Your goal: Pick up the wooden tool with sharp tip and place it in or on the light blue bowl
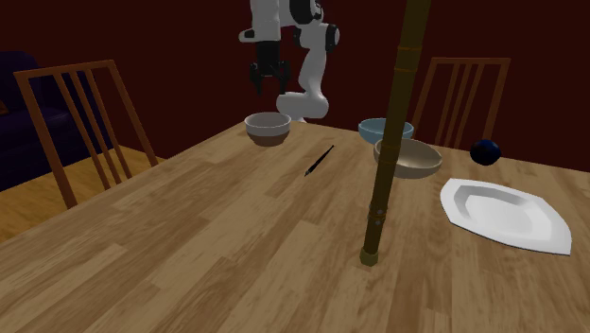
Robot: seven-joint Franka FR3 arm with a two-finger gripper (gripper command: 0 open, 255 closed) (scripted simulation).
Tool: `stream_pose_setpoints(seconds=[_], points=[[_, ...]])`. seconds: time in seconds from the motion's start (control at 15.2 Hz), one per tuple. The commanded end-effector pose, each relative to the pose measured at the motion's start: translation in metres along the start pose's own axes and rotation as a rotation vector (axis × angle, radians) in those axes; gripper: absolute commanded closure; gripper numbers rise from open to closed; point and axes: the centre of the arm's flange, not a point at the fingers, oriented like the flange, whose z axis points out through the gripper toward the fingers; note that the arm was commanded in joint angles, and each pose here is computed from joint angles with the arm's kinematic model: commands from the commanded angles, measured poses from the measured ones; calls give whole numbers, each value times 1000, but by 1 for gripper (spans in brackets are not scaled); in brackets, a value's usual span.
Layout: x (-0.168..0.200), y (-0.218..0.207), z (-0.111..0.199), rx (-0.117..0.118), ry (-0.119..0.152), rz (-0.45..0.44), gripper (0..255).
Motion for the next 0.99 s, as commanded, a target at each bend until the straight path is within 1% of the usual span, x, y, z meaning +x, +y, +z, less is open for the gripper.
stream_pose_setpoints(seconds=[0.0,0.92], points=[[0,0,0,0,0,0,0],[50,-151,103,-3,-114,-6,0]])
